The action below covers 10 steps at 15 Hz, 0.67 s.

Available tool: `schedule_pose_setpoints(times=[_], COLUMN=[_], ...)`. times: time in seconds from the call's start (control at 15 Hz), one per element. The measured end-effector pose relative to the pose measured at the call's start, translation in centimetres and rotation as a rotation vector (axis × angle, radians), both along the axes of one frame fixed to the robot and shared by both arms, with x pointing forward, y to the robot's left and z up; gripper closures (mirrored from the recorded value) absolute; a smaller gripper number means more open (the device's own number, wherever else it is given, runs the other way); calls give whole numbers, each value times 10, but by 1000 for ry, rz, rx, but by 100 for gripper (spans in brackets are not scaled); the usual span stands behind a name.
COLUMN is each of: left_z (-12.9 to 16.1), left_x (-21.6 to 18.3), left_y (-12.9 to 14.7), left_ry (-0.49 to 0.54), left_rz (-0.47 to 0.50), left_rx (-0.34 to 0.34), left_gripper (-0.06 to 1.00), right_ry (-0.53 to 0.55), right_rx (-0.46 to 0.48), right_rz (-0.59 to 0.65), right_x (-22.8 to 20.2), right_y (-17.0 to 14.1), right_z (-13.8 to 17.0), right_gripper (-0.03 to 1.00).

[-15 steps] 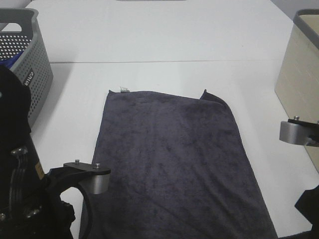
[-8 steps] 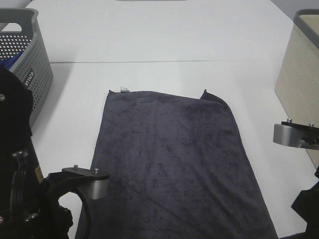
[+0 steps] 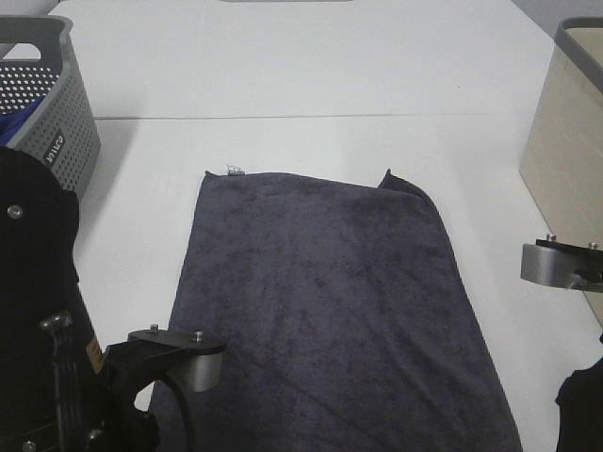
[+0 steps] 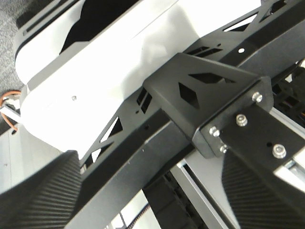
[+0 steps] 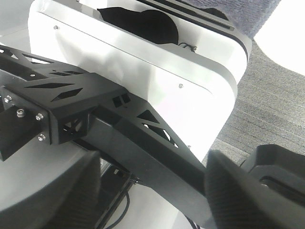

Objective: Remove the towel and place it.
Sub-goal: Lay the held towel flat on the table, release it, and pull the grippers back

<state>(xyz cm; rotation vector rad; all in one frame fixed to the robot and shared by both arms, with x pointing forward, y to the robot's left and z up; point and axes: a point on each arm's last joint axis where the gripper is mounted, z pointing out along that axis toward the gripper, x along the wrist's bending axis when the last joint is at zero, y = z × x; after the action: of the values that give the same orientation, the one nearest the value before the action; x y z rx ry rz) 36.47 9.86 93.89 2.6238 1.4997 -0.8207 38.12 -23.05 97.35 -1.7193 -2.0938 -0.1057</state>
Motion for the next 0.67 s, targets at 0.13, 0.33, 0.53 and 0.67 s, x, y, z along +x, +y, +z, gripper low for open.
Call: schedule_pose_setpoints(times=[0.13,0.33,0.53,0.67], left_z=[4,26,58,78], left_x=[2,21,75,116], left_y=[-2,-18,-10,11], left_ry=[2,-76,-274,-405], left_rz=[-3,-23,33,110], left_rx=[-6,-79,-100,-84], left_gripper=[15,15,15,15], right_ry=[-39,-183,-359,-397], right_rx=[8,-7,-106,-132], right_rz=[1,5,24,-30], right_x=[5,23,56,87], right_y=[1,1,-5,-15], right_z=[8,30,60,72], right_gripper=[32,28,18,18])
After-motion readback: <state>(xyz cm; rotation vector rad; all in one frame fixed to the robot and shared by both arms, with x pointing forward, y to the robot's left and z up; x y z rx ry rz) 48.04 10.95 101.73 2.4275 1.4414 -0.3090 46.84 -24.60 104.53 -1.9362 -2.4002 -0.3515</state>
